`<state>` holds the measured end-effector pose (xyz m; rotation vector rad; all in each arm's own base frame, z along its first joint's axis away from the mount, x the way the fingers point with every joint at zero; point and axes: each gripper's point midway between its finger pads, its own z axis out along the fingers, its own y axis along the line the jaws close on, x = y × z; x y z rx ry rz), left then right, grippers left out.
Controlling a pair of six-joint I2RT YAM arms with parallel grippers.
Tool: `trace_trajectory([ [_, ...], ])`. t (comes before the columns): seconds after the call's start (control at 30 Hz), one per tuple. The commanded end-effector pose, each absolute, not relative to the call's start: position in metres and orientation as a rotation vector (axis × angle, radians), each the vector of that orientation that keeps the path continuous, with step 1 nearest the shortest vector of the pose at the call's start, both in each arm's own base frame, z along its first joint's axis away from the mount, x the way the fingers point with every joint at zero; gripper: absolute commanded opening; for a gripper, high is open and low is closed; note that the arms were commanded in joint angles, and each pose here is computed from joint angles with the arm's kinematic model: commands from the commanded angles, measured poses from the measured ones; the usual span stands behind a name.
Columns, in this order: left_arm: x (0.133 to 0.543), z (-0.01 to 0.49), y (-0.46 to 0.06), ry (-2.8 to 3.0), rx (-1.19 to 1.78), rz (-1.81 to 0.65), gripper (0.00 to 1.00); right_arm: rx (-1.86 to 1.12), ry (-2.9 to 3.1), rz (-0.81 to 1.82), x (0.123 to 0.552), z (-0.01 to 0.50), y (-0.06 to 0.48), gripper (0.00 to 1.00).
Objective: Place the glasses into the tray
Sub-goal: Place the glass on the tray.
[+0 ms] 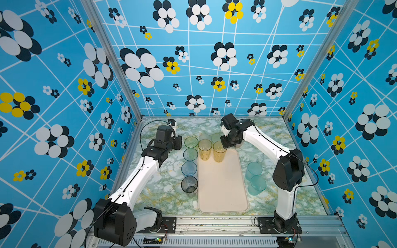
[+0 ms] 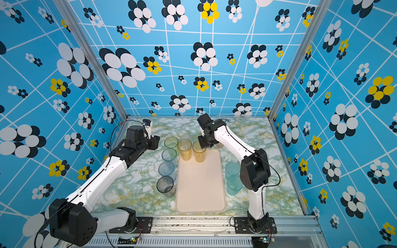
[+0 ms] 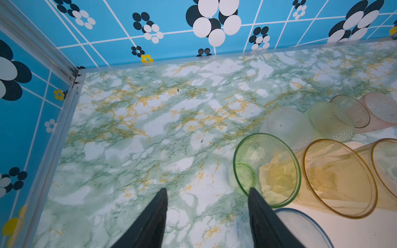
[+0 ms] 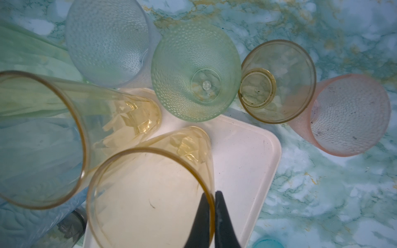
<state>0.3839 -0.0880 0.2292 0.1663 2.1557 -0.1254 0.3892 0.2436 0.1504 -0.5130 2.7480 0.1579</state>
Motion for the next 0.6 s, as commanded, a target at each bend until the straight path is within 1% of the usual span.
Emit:
trace_trajectory([
  [0.0,0.3833,0.2285,-0.0837,2.171,0.173,-0.114,0.61,-0.499,2.709,0.171,0.4007,0.1563,0.2488,0.02],
  [0.57,0.3830,0.2280,-0.0829,2.172,0.170,-0.116,0.61,-0.456,2.702,0.157,0.4097,0.1524,0.2436,0.02],
])
